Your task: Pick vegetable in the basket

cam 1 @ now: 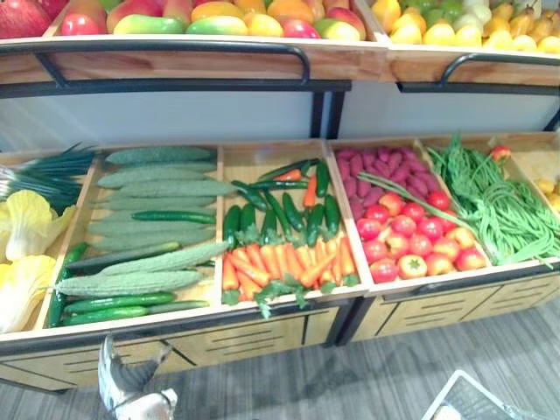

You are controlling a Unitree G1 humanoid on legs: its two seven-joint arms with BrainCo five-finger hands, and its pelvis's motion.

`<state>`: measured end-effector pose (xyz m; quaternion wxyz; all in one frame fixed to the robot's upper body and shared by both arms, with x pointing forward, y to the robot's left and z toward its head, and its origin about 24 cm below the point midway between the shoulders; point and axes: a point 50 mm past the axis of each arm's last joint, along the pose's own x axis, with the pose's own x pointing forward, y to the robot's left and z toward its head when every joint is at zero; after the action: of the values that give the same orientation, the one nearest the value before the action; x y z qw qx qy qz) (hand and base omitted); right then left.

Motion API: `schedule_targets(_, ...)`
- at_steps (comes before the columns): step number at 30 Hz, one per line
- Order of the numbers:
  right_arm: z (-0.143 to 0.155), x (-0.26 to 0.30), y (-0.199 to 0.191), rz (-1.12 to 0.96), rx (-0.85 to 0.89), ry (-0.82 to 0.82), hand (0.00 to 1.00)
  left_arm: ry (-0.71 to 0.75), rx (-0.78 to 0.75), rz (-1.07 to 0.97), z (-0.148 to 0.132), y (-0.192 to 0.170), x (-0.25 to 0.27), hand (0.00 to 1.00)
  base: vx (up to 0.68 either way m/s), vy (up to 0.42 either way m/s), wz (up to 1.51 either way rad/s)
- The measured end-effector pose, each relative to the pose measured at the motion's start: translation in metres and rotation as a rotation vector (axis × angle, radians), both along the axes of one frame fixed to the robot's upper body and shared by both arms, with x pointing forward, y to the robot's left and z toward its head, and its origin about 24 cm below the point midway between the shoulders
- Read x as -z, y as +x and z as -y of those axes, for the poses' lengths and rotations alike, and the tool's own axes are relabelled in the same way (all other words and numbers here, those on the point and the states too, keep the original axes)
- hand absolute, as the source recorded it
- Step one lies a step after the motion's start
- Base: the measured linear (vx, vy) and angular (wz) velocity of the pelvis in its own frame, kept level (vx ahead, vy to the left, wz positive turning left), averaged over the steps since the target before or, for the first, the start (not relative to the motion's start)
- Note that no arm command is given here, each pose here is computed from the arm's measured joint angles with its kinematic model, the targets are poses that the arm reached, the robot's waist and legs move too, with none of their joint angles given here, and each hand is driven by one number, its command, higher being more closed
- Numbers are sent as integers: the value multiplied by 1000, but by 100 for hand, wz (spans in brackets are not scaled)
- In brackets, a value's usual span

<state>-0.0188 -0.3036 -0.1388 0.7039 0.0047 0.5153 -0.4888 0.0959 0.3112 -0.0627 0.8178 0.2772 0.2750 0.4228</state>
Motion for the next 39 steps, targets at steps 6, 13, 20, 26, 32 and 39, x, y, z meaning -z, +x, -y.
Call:
schedule_targets(6, -5, 2, -2, -12, 14, -2, 100, -79, -184, -172, -3, -47, 33, 0, 48, -9, -1)
schedule_targets(13, -13, 9, 3, -6, 59, 33, 100, -280, -346, -352, 15, -99, 67, 0, 48, -7, -4)
schedule_targets(20, -18, 12, 27, 38, -2, 77, 100, -470, -256, -457, 35, -109, 85, 0, 43, -6, -13)
schedule_targets(26, -16, 11, 49, 71, -96, 81, 100, -538, -110, -522, 53, -101, 94, 0, 2, 0, -1)
schedule_targets(32, -22, 11, 65, 86, -211, 104, 100, -552, -94, -517, 53, -97, 94, 0, -7, -6, -8)
schedule_targets(39, -31, 9, 95, 138, -400, 125, 100, -538, 13, -485, 48, -66, 92, 0, -10, -15, -9)
